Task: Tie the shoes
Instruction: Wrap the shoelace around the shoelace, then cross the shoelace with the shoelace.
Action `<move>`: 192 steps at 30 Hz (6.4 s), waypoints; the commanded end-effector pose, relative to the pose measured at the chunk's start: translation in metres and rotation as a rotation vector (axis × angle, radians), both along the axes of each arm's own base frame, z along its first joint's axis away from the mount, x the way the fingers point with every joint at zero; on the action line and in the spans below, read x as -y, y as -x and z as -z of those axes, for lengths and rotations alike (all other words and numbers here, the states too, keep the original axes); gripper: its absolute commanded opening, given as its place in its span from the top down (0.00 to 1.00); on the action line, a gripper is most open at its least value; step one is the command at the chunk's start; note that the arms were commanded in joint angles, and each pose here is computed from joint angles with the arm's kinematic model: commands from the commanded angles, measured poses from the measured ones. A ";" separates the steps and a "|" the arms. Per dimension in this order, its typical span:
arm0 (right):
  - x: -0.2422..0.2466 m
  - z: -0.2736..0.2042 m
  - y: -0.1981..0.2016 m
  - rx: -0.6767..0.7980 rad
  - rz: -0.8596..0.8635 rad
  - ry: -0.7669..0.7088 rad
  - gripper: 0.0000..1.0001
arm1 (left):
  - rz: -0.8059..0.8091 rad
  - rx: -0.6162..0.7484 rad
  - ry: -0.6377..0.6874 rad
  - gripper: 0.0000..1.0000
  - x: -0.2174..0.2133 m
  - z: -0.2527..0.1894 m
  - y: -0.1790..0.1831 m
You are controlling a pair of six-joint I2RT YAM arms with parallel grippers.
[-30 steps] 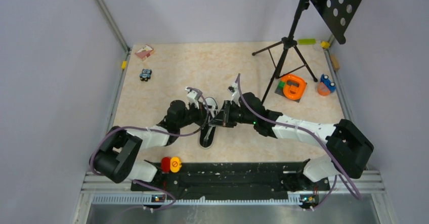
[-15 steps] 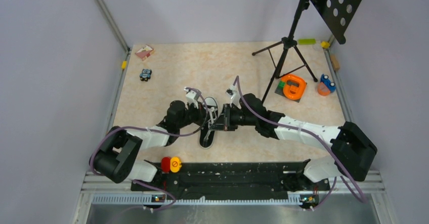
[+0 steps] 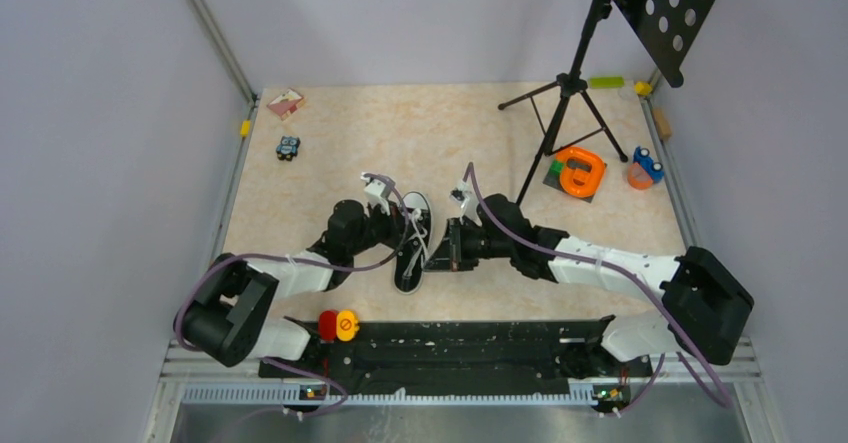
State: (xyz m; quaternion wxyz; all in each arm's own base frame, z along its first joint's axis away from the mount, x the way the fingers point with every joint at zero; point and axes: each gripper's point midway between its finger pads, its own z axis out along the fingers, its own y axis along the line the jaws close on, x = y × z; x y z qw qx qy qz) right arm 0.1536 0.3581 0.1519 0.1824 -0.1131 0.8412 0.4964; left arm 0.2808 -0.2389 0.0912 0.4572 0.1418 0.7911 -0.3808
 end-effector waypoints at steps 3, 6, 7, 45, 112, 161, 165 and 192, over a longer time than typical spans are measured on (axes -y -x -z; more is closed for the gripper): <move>0.007 0.009 0.002 0.031 0.012 0.031 0.98 | 0.004 0.056 0.032 1.00 0.000 -0.016 -0.001; 0.007 0.014 -0.003 0.048 0.025 0.055 1.00 | 0.012 0.057 0.035 1.00 0.000 -0.016 0.001; 0.008 0.017 -0.005 0.053 0.031 0.068 1.00 | 0.010 0.061 0.037 1.00 0.000 -0.017 0.001; 0.003 0.005 0.015 0.078 -0.155 0.078 1.00 | 0.079 0.029 0.062 1.00 0.010 -0.016 0.008; 0.023 0.018 -0.104 0.170 0.169 0.144 0.68 | 0.081 0.034 0.056 1.00 0.007 -0.015 0.014; 0.003 0.040 -0.130 0.208 0.082 0.129 0.60 | 0.021 0.047 -0.007 1.00 -0.006 -0.015 0.009; -0.003 0.039 -0.134 0.233 0.070 0.144 0.60 | 0.024 0.049 -0.012 1.00 -0.007 -0.014 0.010; -0.035 0.052 -0.134 0.235 -0.022 0.139 0.62 | 0.050 0.037 -0.015 1.00 -0.001 -0.016 0.007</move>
